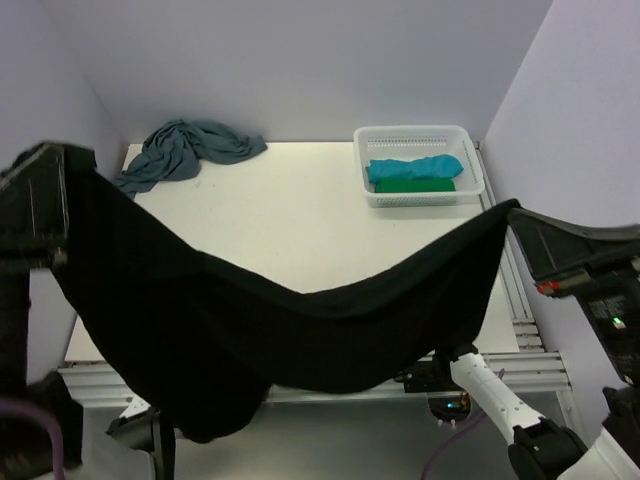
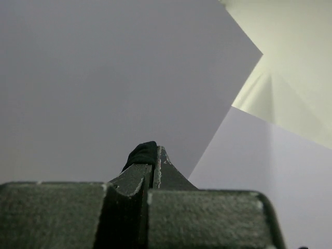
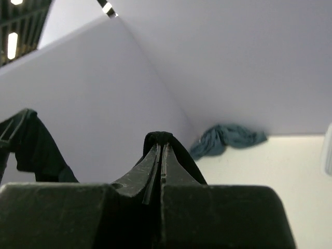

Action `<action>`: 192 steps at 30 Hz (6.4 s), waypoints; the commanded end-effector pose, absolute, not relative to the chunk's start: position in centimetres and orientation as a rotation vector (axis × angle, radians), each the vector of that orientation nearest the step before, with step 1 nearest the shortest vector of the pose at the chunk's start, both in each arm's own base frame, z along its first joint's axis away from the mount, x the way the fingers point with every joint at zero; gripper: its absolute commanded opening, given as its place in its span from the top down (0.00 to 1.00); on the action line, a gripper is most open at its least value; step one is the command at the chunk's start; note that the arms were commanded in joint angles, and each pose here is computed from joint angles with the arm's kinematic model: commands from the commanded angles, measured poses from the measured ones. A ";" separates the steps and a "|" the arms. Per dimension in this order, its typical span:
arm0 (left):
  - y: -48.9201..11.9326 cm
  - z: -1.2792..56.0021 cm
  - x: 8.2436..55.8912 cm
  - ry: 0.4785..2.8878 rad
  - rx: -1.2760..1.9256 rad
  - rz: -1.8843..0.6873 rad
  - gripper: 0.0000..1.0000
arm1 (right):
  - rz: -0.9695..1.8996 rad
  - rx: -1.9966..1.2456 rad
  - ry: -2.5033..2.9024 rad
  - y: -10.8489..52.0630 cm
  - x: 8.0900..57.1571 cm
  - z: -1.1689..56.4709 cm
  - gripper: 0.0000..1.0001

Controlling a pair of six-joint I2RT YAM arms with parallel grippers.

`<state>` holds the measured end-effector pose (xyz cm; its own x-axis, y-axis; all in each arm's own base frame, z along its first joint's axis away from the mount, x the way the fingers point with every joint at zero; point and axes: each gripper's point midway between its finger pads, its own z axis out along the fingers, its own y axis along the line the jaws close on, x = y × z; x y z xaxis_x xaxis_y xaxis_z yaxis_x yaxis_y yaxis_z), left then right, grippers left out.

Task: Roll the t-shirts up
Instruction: Flatten the tshirt, then fold the tshirt

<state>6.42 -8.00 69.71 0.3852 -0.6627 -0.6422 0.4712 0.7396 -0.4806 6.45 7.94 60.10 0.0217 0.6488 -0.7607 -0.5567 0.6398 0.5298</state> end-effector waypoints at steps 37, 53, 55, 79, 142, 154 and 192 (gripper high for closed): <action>-5.2 74.0 20.4 0.910 -0.071 -0.846 1.00 | 1.165 0.039 1.395 14.8 22.6 60.4 1.00; -6.6 76.0 15.5 0.837 -0.093 -0.878 1.00 | 1.168 -0.003 1.362 14.2 17.3 62.3 1.00; -6.0 76.1 16.6 0.827 -0.093 -0.881 1.00 | 1.176 0.017 1.383 14.4 18.9 61.8 1.00; 0.6 78.0 30.6 0.684 -0.117 -1.066 1.00 | 1.425 0.018 1.247 18.1 35.3 66.7 1.00; 1.5 20.7 17.1 2.239 -1.172 -0.196 1.00 | 0.744 0.442 2.667 11.9 13.9 7.8 1.00; 2.5 19.2 20.7 2.270 -1.212 -0.189 1.00 | 0.449 0.312 2.778 11.6 18.9 9.7 1.00; 5.3 14.8 27.9 2.316 -1.192 -0.133 0.76 | 0.327 0.021 2.611 21.0 48.2 15.3 0.53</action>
<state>27.12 5.42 14.80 -0.4618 -0.7937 -0.3960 -0.7547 0.5861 -0.2947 47.50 19.46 17.03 -0.8389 0.1152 -0.5320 0.0126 0.9812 0.1925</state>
